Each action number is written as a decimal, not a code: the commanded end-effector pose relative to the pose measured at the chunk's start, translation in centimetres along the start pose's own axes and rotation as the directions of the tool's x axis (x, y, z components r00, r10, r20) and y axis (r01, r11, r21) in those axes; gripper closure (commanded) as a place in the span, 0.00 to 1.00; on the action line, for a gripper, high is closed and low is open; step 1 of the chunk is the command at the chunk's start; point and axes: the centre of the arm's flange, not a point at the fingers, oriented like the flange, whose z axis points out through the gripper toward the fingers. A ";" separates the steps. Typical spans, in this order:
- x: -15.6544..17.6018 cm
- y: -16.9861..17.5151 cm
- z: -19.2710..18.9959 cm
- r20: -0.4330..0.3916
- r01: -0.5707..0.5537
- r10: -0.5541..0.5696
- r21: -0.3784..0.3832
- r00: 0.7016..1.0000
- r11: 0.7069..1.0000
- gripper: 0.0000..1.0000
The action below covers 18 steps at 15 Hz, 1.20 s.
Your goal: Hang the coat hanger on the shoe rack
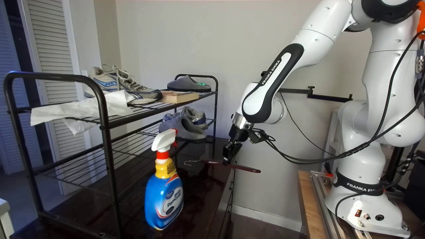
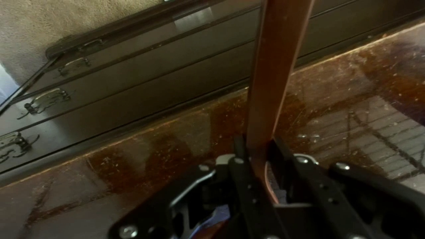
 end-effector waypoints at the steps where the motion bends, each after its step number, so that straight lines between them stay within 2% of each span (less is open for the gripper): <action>1: -4.1 1.5 -6.1 0.040 -0.059 0.060 -0.014 0.997 0.998 0.94; 4: -4.1 2.5 -6.4 0.029 -0.101 0.100 0.028 0.995 0.995 0.94; 8: -4.2 2.1 -8.3 0.043 -0.160 0.157 0.091 0.987 0.983 0.94; 10: -4.1 1.7 -9.5 0.023 -0.215 0.213 0.096 0.977 0.972 0.94; 15: -3.8 1.5 -12.2 -0.015 -0.374 0.376 0.079 0.926 0.924 0.94; 18: -3.7 1.5 -13.5 -0.005 -0.452 0.452 0.027 0.892 0.892 0.94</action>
